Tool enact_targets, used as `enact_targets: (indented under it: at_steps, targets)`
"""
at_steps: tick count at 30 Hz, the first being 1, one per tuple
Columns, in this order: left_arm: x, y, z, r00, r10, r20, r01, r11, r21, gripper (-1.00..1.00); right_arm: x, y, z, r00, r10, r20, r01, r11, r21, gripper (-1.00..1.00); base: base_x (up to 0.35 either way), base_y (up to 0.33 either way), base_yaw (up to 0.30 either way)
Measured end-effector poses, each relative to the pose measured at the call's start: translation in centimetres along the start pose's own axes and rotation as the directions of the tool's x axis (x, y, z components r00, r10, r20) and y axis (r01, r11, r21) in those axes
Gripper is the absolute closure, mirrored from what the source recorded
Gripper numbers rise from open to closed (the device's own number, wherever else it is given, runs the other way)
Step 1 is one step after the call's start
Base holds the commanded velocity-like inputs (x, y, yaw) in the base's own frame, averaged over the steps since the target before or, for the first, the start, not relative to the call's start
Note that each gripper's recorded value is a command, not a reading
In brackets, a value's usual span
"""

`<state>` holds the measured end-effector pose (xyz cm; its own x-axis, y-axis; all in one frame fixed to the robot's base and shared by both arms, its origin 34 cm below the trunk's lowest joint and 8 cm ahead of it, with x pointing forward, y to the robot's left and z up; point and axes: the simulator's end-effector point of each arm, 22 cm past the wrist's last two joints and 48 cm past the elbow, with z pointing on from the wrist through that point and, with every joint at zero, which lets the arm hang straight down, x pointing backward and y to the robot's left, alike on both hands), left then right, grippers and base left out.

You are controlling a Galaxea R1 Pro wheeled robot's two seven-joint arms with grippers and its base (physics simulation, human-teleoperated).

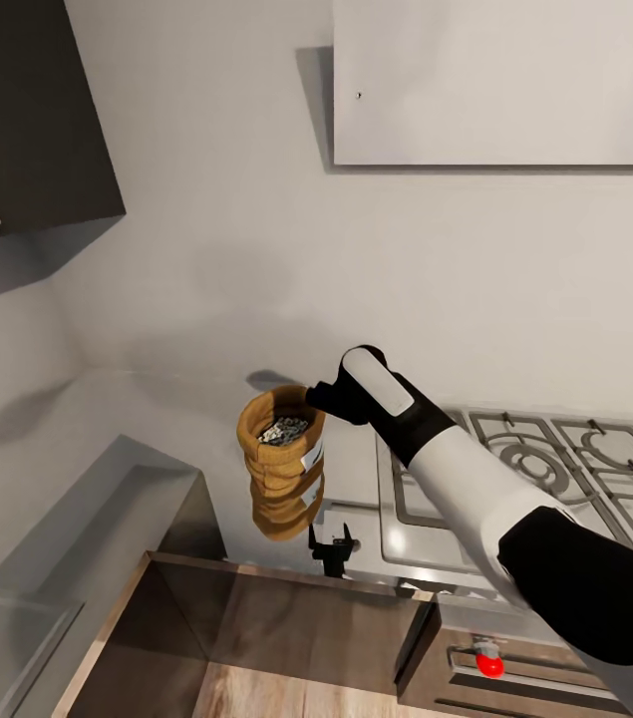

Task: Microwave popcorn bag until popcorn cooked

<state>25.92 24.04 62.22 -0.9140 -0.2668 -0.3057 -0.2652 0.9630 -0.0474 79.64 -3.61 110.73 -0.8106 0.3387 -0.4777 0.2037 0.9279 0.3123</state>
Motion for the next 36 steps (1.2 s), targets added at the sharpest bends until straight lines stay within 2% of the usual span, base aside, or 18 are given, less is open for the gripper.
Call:
enact_targets:
  at_steps: [15,27,36]
  targets:
    - [0.0,0.0,0.0,1.0,0.0,0.0,0.0,1.0,0.0,-1.0,2.4,0.0,1.4,0.999,-0.003,-0.043,0.001,0.999,-0.035,-1.0,0.0,0.0,0.0]
    - [0.0,0.0,0.0,1.0,0.0,0.0,0.0,1.0,0.0,-1.0,4.8,1.2,2.5,0.996,-0.015,-0.087,0.004,0.993,-0.117,-1.0,0.0,0.0,0.0]
    - [0.0,0.0,0.0,1.0,0.0,0.0,0.0,1.0,-0.001,-1.0,5.3,1.3,3.0,0.996,-0.019,-0.091,0.007,0.991,-0.134,-1.0,0.0,0.0,0.0]
